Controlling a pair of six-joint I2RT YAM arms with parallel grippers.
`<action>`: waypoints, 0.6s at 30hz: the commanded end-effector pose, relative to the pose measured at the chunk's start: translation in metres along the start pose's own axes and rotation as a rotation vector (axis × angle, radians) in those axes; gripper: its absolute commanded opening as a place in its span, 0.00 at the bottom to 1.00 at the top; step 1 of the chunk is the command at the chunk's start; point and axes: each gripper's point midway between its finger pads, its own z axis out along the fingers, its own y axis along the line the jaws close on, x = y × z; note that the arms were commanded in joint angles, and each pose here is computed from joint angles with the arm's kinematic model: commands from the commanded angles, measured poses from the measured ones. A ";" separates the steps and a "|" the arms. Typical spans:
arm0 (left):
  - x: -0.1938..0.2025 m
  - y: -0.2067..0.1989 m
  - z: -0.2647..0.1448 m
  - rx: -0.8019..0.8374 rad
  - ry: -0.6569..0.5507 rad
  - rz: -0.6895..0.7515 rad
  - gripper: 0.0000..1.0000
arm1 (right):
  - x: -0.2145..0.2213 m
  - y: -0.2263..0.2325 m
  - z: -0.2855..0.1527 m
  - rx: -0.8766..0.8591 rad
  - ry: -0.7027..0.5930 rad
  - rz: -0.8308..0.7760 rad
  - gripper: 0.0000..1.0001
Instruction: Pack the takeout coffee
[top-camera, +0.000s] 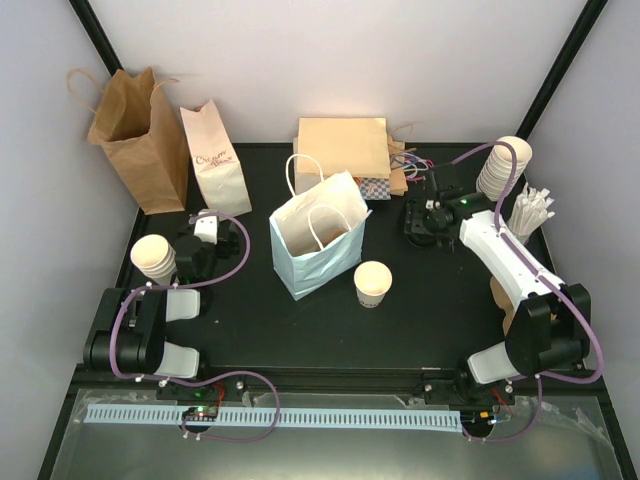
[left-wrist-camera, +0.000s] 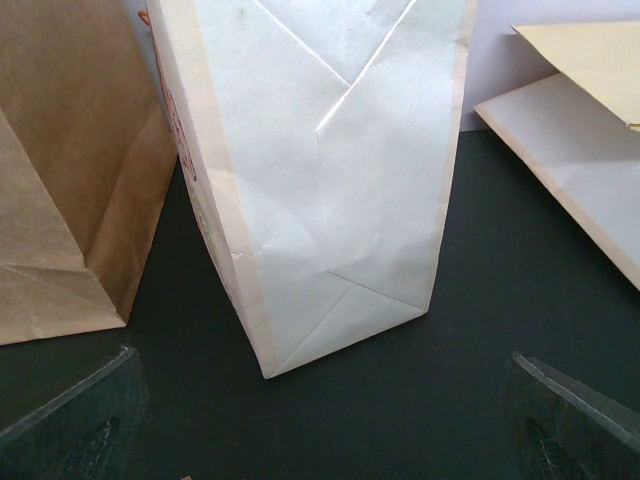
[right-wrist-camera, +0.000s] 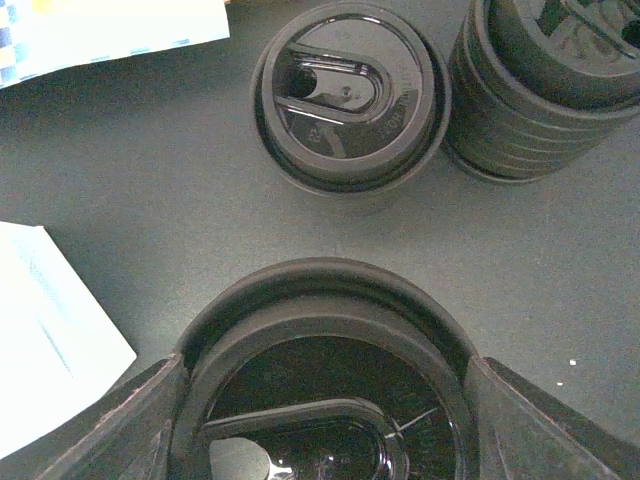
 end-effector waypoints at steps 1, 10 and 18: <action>-0.025 -0.003 0.003 0.021 -0.069 -0.001 0.99 | 0.005 0.007 -0.009 -0.031 -0.008 -0.016 0.74; -0.025 -0.004 0.003 0.021 -0.068 -0.001 0.99 | 0.026 0.011 -0.012 -0.037 0.018 -0.036 0.74; -0.025 -0.003 0.003 0.021 -0.070 -0.001 0.99 | 0.031 0.014 -0.010 -0.047 0.026 -0.039 0.74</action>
